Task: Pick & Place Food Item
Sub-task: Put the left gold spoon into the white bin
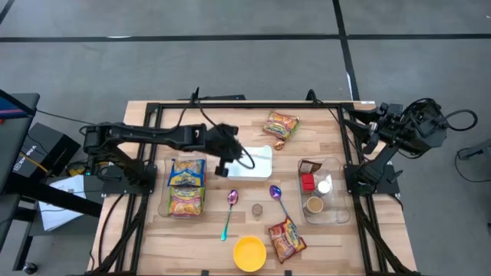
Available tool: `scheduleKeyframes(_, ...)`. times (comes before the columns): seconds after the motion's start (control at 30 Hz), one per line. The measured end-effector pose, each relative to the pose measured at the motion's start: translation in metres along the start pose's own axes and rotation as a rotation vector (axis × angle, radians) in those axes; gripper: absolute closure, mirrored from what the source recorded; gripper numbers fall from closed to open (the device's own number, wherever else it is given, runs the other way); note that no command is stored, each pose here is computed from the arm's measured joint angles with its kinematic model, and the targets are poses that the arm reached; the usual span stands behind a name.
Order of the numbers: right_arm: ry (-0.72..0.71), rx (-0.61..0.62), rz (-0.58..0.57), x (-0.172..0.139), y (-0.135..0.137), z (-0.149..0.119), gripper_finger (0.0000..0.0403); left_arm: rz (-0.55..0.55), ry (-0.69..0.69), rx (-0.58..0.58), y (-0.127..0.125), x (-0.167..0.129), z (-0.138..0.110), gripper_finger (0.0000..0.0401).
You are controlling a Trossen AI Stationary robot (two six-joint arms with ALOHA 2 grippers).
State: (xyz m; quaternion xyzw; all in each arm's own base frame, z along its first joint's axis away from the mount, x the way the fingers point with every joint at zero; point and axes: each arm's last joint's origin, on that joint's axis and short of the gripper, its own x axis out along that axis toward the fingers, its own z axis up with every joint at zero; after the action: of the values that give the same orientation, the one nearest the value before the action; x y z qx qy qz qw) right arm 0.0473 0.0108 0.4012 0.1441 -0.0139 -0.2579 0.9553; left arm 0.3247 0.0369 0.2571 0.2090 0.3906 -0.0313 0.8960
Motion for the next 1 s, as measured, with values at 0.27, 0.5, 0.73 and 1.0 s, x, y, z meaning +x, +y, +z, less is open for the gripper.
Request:
scheduleKeyframes(0.27,0.008,0.017,-0.005,0.001,0.002,-0.009,0.0168,-0.029,0.054,0.083,-0.009,0.014,-0.014,0.0392)
scheduleKeyframes(0.5,0.017,0.031,-0.012,0.003,0.003,-0.020,0.0168,0.000,0.128,0.238,-0.011,0.038,-0.025,0.0392)
scheduleKeyframes(0.73,0.021,0.057,-0.014,0.004,0.005,-0.026,0.0168,0.002,0.180,0.265,-0.010,0.052,-0.032,0.0391)
scheduleKeyframes(1.0,0.020,0.055,-0.015,0.003,0.004,-0.026,0.0168,0.004,0.183,0.267,-0.010,0.052,-0.033,0.0389)
